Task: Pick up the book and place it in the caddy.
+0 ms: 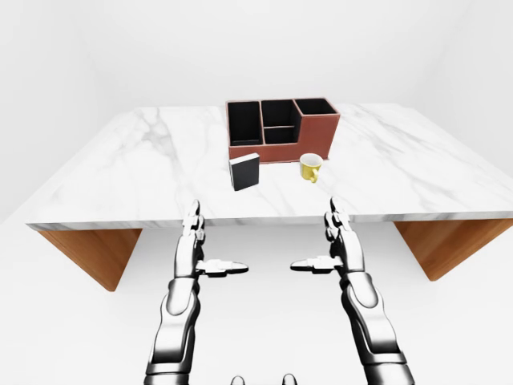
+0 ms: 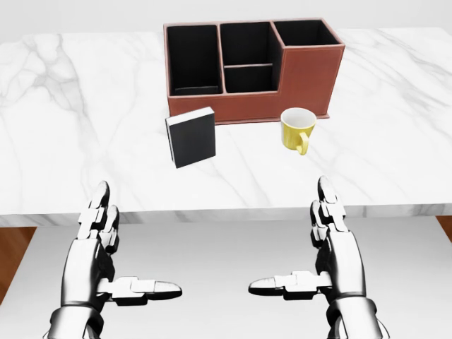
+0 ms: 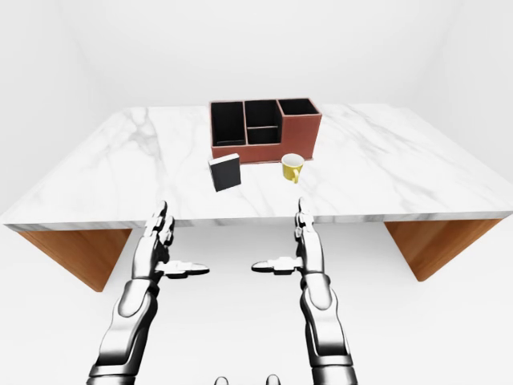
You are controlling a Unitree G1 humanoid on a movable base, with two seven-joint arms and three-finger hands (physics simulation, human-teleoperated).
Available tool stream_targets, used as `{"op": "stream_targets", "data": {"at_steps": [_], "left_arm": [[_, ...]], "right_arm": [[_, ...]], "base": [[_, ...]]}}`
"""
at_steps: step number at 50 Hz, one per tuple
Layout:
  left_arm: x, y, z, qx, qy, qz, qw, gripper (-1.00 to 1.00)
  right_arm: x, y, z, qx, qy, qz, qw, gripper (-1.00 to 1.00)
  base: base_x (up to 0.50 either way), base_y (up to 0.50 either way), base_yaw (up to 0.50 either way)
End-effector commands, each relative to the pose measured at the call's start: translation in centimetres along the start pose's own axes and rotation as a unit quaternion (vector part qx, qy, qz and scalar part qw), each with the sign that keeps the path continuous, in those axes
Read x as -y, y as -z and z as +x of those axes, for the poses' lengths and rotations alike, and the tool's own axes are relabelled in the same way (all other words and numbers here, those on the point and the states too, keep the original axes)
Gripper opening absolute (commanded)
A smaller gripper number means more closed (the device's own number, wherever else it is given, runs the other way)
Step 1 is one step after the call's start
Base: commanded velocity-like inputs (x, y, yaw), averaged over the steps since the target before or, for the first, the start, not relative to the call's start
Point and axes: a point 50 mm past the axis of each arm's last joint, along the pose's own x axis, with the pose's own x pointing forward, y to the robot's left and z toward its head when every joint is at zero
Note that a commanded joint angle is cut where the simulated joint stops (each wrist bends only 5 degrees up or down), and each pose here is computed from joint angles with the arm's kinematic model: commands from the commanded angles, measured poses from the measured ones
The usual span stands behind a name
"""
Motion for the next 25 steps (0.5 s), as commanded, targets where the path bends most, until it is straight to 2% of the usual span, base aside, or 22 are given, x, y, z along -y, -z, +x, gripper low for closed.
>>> {"op": "stream_targets", "data": {"at_steps": [1,12,14,15,17,18,19,20,22,23,24,25], "left_arm": [[-0.6,0.0,0.0,-0.001,0.001,0.001,1.000,1.00],[-0.7,-0.2,-0.2,-0.006,-0.002,0.006,1.000,1.00],[-0.4,-1.1,-0.3,0.004,0.019,0.004,1.000,1.00],[-0.5,-2.5,-0.1,0.026,0.006,0.019,0.999,1.00],[-0.1,-5.4,-0.1,0.087,0.030,0.034,0.995,1.00],[-0.4,-8.2,0.2,0.147,0.023,0.035,0.988,1.00],[-0.5,-10.0,0.4,0.183,0.022,0.036,0.982,1.00],[-0.6,-12.2,0.4,0.228,0.025,0.042,0.972,1.00],[-1.0,-14.4,0.6,0.270,0.025,0.068,0.960,1.00],[-1.7,-16.6,0.5,0.315,0.010,0.053,0.948,1.00],[-2.2,-17.8,0.4,0.338,0.008,0.045,0.940,1.00],[-3.1,-19.8,-0.1,0.377,-0.008,0.066,0.924,1.00]], "right_arm": [[0.8,0.3,0.1,-0.009,0.005,0.005,1.000,1.00],[0.9,0.1,0.0,-0.015,0.010,0.004,1.000,1.00],[0.8,-0.9,0.0,-0.006,0.001,0.010,1.000,1.00],[0.9,-2.2,0.1,0.020,0.006,0.010,1.000,1.00],[0.9,-4.1,0.2,0.058,-0.006,-0.034,0.998,1.00],[1.3,-6.2,0.7,0.100,0.002,-0.043,0.994,1.00],[1.8,-7.8,1.0,0.133,0.011,-0.039,0.990,1.00],[2.5,-10.4,1.3,0.185,0.017,-0.018,0.983,1.00],[3.2,-13.0,1.5,0.235,0.017,-0.032,0.971,1.00],[3.7,-14.8,1.5,0.267,0.023,-0.044,0.962,1.00],[4.1,-16.1,1.3,0.293,0.020,-0.047,0.955,1.00],[4.9,-18.5,0.9,0.333,0.014,-0.073,0.940,1.00]], "base": [[0.00,0.00,0.00],[0.00,0.00,0.00],[0.00,0.00,0.00],[0.00,0.00,0.00],[0.00,0.00,0.00],[0.00,0.00,0.00],[0.00,0.00,0.00],[0.00,0.00,0.00],[0.00,0.00,0.00],[0.00,0.00,0.00],[0.00,0.00,0.00],[0.00,0.00,0.00]]}}
